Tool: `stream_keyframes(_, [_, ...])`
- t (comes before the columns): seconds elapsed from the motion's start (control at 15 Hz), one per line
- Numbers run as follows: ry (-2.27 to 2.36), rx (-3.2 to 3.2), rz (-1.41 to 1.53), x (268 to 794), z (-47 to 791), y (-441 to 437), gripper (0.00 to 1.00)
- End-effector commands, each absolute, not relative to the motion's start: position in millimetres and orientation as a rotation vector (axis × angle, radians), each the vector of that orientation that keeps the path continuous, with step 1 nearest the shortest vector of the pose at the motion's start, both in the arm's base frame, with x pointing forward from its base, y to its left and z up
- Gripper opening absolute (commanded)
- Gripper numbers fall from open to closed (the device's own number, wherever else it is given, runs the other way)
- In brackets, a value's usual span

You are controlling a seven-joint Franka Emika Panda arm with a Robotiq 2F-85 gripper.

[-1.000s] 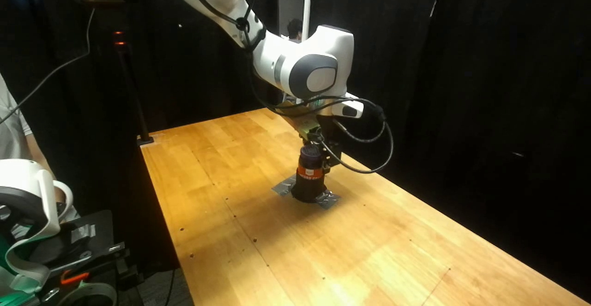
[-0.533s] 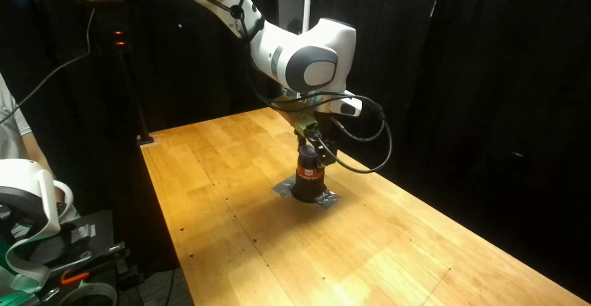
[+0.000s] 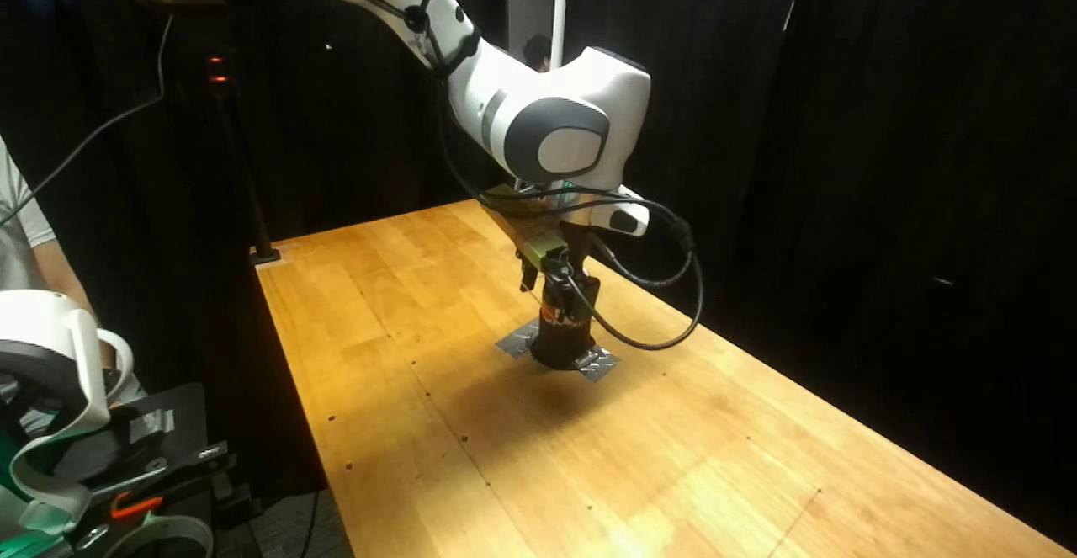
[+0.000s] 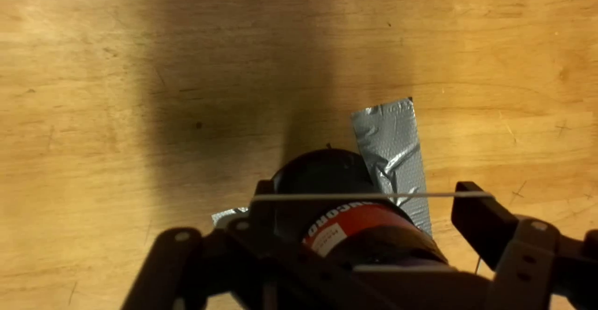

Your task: Put the rubber band on the cup

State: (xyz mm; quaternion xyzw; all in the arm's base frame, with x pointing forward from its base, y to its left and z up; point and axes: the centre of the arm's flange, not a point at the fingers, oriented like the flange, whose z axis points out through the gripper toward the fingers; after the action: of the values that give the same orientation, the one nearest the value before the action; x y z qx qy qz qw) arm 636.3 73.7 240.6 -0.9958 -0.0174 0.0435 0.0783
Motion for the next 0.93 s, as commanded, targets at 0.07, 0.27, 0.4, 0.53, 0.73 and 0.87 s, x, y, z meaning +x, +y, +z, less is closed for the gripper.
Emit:
stream_keyframes(0.07, [-0.068,-2.988,0.122,606.3,247.0,71.3,0.58])
stream_keyframes(0.27, [-0.065,-3.024,0.028,595.0,249.6,72.7,0.35])
stream_keyframes(0.4, [-0.064,-3.032,-0.066,587.4,251.2,73.2,0.2])
stream_keyframes(0.53, [-0.056,-3.035,-0.188,580.2,251.0,72.9,0.1])
stream_keyframes(0.73, [-0.056,-3.035,-0.35,568.3,251.9,74.1,0.03])
stream_keyframes(0.87, [-0.067,-3.024,-0.477,558.3,253.0,75.5,0.06])
